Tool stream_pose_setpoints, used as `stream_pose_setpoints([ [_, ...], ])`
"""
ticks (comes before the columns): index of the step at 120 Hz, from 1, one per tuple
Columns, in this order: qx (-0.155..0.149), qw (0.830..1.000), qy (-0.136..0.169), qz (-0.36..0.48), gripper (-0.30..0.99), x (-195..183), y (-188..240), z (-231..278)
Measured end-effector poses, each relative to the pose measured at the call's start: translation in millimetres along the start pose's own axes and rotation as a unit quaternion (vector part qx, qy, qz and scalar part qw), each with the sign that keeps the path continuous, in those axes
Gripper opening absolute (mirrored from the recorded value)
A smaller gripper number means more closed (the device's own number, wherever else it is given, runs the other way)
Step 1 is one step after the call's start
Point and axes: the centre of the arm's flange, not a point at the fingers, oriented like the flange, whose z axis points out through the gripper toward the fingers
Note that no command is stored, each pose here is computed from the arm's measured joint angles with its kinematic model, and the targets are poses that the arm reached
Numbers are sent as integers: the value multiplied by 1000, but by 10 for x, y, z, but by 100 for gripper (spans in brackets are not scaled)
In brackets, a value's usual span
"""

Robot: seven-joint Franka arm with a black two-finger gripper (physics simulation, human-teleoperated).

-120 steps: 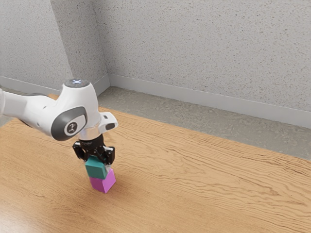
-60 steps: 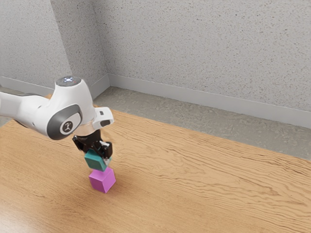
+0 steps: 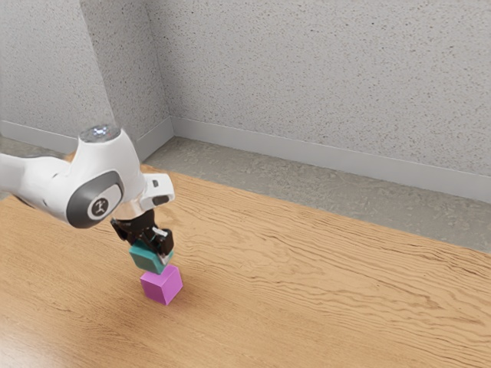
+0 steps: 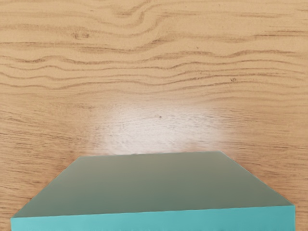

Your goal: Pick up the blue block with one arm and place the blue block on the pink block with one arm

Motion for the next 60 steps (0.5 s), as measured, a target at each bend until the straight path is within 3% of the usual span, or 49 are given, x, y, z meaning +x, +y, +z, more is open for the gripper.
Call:
stream_pose_setpoints([
  [60, -4, 1000, -14, 3, 40, -58, 19, 129],
])
